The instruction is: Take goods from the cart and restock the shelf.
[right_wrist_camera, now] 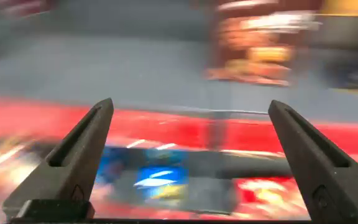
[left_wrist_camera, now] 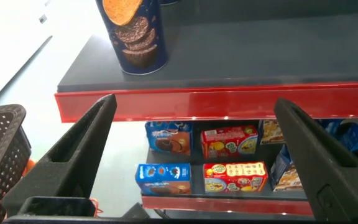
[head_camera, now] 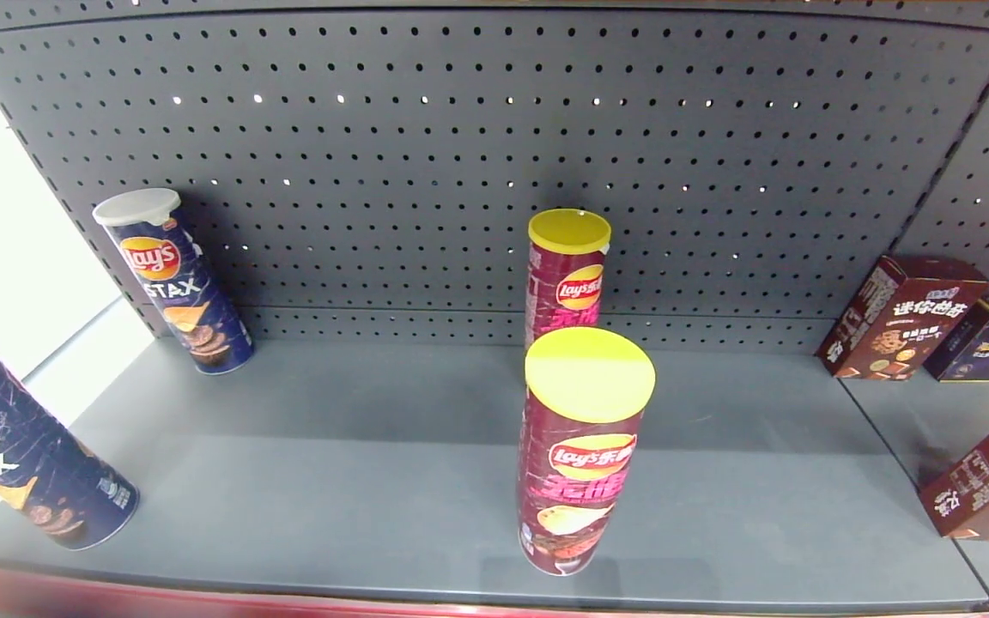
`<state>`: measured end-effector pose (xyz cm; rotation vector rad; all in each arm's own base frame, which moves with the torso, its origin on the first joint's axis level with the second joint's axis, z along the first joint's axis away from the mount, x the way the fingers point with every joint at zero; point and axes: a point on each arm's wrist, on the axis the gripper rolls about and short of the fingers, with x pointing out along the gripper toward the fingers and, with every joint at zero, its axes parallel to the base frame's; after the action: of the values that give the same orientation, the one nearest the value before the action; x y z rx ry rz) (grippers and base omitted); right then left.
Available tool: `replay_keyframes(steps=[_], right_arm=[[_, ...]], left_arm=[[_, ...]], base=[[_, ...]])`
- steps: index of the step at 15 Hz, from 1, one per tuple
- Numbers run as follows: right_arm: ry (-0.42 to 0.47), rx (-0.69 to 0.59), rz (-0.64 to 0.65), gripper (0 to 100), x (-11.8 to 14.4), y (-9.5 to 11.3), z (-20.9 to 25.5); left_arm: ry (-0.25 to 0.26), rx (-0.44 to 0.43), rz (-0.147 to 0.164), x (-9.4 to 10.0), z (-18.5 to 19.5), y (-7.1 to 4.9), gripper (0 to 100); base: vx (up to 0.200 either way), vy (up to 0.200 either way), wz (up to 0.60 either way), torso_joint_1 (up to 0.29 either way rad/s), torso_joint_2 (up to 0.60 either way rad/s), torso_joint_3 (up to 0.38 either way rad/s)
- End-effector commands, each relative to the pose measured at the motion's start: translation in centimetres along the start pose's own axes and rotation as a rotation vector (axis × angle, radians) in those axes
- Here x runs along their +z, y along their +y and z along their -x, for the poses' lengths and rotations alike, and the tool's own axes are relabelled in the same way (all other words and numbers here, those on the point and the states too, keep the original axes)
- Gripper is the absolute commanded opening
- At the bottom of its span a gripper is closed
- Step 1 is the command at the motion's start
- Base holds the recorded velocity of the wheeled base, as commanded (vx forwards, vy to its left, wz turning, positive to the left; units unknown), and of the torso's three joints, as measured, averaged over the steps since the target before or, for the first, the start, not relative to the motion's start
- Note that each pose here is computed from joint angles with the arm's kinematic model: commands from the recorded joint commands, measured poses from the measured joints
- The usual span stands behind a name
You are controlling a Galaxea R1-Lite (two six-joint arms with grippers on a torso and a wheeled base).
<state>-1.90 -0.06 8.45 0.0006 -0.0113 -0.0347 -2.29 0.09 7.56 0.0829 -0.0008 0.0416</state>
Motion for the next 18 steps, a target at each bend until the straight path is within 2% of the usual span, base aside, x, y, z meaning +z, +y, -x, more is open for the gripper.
replay_keyframes(steps=[1, 3, 4, 5, 6, 7, 8, 9, 10, 11, 18], right_arm=[[-0.052, -0.04, -0.006, 100, -0.17, -0.12, 0.44], [-0.051, 0.142, 0.001, 100, -0.18, 0.29, 0.46], [-0.031, 0.17, -0.001, 100, -0.19, 0.35, 0.54], [-0.01, 0.101, -0.006, 100, -0.2, 0.2, 0.61], [-0.012, -0.08, -0.01, 100, -0.29, -0.22, 0.56], [-0.032, -0.203, -0.019, 100, -0.21, -0.49, 0.55], [-0.044, -0.184, -0.02, 100, -0.3, -0.44, 0.46], [-0.042, -0.034, -0.005, 100, -0.32, -0.11, 0.41], [0.001, 0.098, 0.029, 100, -0.78, 0.19, 0.41], [0.023, 0.095, 0.037, 100, -0.93, 0.18, 0.44], [0.013, 0.076, 0.006, 100, -0.86, 0.14, 0.42]], left_arm=[[0.001, 0.001, 0.002, 0.01, -0.01, 0.0, 100], [0.001, -0.002, 0.0, 0.01, -0.01, 0.0, 100], [0.001, 0.0, 0.0, 0.01, -0.01, 0.0, 100], [0.001, 0.0, 0.0, 0.01, -0.01, 0.0, 100], [0.001, 0.003, 0.003, 0.0, -0.01, 0.01, 100], [0.003, 0.003, 0.006, -0.01, -0.01, 0.01, 100], [0.003, 0.003, 0.009, -0.01, -0.01, 0.01, 100], [0.003, 0.001, 0.012, -0.01, -0.01, 0.0, 100], [0.003, 0.001, 0.012, -0.01, -0.01, 0.0, 100], [0.003, 0.001, 0.012, -0.01, -0.01, 0.0, 100], [0.003, 0.007, 0.014, -0.01, -0.01, 0.02, 100]], base=[[0.0, 0.0, 0.0, 0.0, 0.0, 0.0], [0.0, 0.0, 0.0, 0.0, 0.0, 0.0], [0.0, 0.0, 0.0, 0.0, 0.0, 0.0], [0.0, 0.0, 0.0, 0.0, 0.0, 0.0], [0.0, 0.0, 0.0, 0.0, 0.0, 0.0], [0.0, 0.0, 0.0, 0.0, 0.0, 0.0], [0.0, 0.0, 0.0, 0.0, 0.0, 0.0], [0.0, 0.0, 0.0, 0.0, 0.0, 0.0], [0.0, 0.0, 0.0, 0.0, 0.0, 0.0], [0.0, 0.0, 0.0, 0.0, 0.0, 0.0], [0.0, 0.0, 0.0, 0.0, 0.0, 0.0]])
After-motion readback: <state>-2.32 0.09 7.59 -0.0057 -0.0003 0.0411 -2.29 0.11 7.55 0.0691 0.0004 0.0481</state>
